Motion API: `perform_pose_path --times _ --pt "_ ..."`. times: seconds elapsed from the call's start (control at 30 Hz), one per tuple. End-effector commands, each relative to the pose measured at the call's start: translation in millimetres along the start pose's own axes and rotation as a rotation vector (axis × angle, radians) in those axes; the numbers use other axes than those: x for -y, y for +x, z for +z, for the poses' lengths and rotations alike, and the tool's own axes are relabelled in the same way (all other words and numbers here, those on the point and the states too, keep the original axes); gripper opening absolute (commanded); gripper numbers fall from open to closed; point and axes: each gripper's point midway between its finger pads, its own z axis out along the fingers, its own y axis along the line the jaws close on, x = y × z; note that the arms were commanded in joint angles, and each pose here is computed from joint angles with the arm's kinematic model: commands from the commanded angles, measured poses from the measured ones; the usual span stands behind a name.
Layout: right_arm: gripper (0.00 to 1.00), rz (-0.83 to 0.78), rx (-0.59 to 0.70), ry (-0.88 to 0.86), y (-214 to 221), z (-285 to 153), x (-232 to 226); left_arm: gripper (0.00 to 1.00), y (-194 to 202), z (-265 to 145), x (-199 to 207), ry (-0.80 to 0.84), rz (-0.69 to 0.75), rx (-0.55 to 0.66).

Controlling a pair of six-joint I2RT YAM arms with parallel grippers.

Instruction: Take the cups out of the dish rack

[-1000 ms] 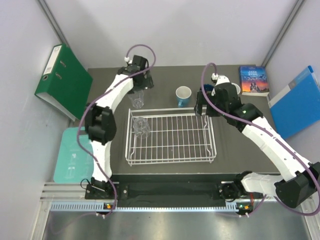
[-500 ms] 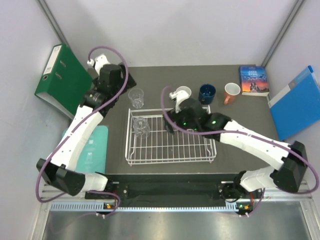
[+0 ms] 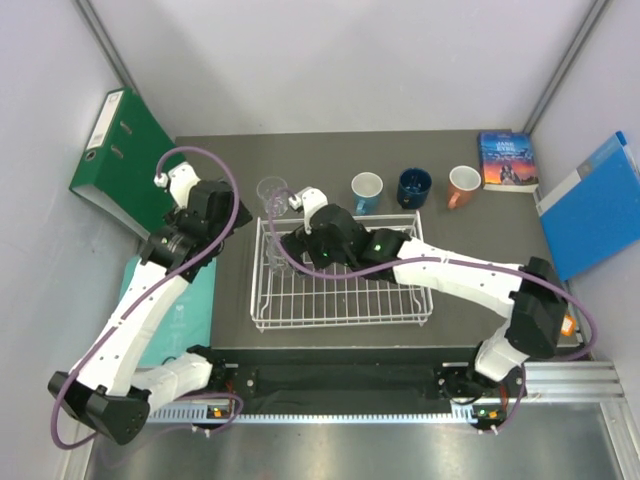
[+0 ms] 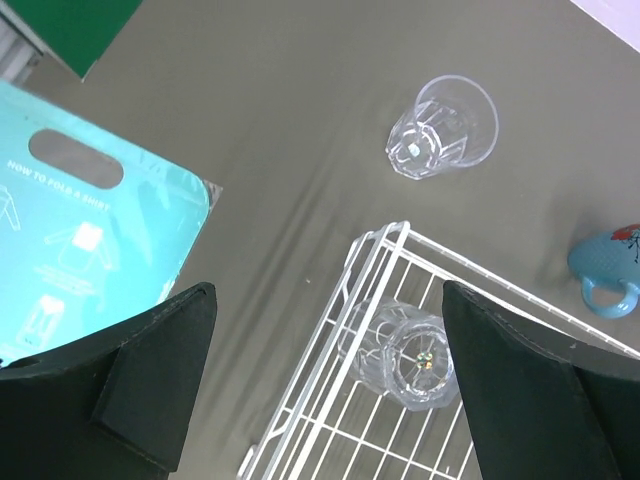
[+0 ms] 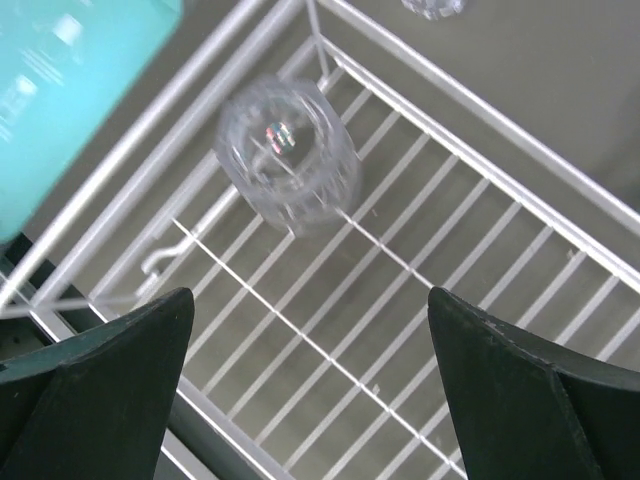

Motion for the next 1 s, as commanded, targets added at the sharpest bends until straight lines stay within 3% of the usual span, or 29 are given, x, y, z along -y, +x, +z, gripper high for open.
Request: perform_pose_path --times 0.0,0.2,0.77,0.87,0.9,0.97 --pt "1.00 -0.010 0.128 -0.080 -47 10 -30 0.99 10 -10 -15 -0.001 -0.064 -0.008" --pt "1.00 -0.048 0.099 -0.110 -52 42 -46 0.99 19 -18 -22 0.022 -0.108 -0.027" --pt "1.00 -0.055 -0.069 -0.055 2 124 -41 0.99 31 -28 -40 0.019 -0.118 -0.036" --pt "0.75 -0.055 -0.065 -0.054 2 123 -41 0.99 34 -29 -41 0.025 -0.118 -0.041" --pt "0.59 -0.052 -0.057 -0.050 -2 120 -40 0.99 35 -28 -41 0.029 -0.120 -0.046" --pt "0.44 -0.048 -0.047 -0.036 -4 115 -36 0.98 39 -27 -41 0.034 -0.118 -0.052"
